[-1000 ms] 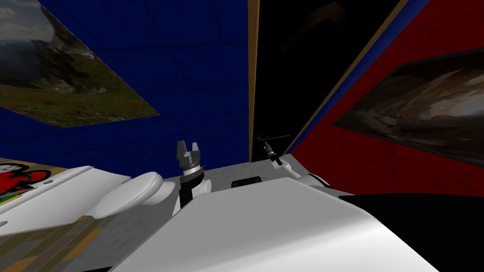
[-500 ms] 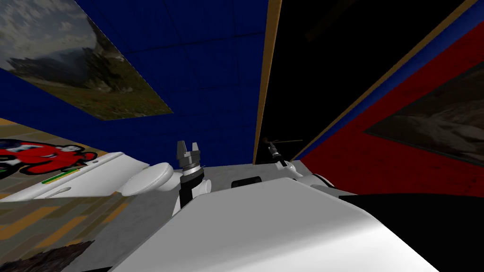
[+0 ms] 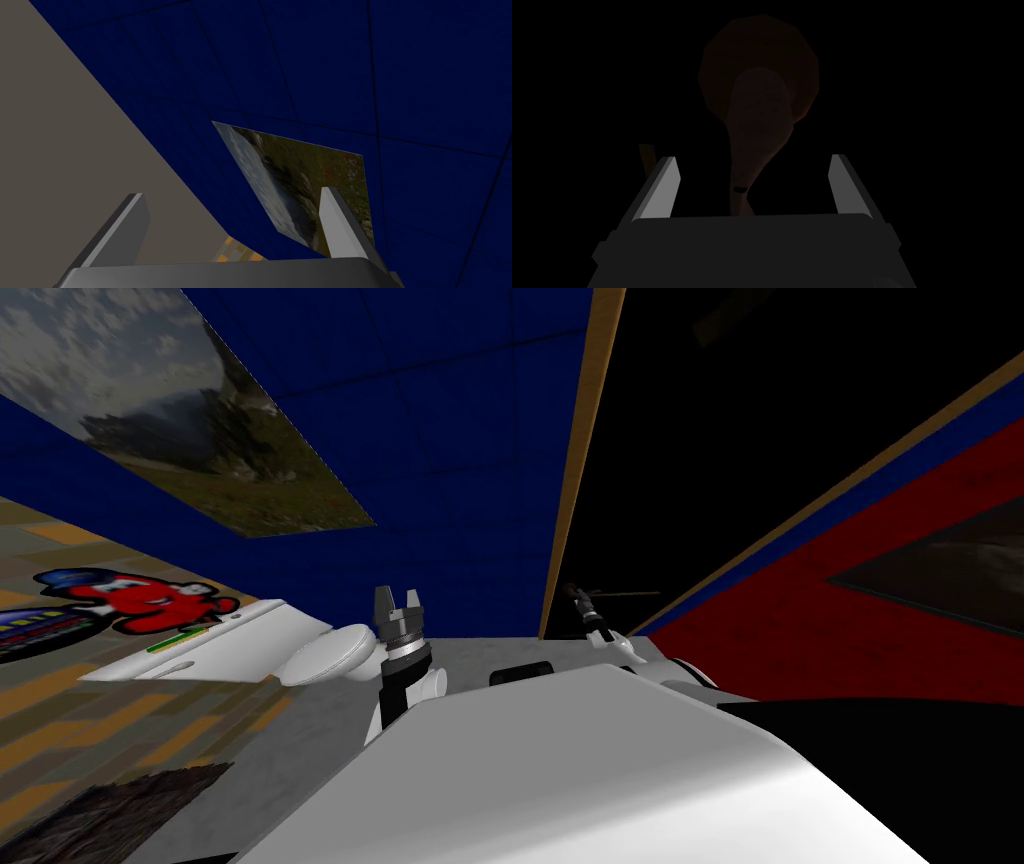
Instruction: Pull the door open
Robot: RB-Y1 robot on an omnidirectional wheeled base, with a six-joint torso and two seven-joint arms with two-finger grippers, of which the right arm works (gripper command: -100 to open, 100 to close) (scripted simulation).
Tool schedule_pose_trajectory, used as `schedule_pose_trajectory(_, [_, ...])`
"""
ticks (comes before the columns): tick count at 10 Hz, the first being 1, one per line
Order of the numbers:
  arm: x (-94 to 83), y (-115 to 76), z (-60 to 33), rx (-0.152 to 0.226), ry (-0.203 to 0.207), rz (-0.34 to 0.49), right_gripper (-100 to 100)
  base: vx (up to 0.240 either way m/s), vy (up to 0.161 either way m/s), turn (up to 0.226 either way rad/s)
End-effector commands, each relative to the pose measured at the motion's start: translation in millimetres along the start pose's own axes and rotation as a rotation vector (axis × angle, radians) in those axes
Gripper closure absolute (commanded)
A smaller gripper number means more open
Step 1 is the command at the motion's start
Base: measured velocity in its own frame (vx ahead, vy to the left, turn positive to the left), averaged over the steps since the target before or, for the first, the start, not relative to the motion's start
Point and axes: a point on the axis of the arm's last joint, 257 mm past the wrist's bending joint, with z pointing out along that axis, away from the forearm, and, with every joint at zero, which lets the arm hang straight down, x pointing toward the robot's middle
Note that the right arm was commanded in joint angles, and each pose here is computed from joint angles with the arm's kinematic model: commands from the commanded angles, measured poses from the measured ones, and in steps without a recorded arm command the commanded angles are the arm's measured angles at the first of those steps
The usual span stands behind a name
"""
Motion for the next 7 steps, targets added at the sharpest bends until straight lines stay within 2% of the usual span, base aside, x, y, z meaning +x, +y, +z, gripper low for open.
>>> schedule_pose_trajectory(1, [-9.7,3.3,-2.7,-0.006,-0.015,0.001,-100,0.050,-0.015,0.161])
schedule_pose_trajectory(2, [-26.3,2.3,-6.4,-0.005,-0.046,0.001,-100,0.070,-0.024,0.248])
schedule_pose_trajectory(3, [-26.3,2.3,-6.4,-0.005,-0.046,0.001,-100,0.059,-0.036,0.102])
schedule_pose_trajectory(5, [-26.3,2.5,-6.3,-0.003,-0.045,0.001,-100,0.017,-0.012,-0.013])
schedule_pose_trajectory(6, [-26.3,2.5,-6.3,-0.003,-0.045,0.001,100,0.000,0.000,0.000])
schedule_pose_trajectory(7, [-26.3,2.5,-6.3,-0.003,-0.045,0.001,100,-0.005,0.003,-0.003])
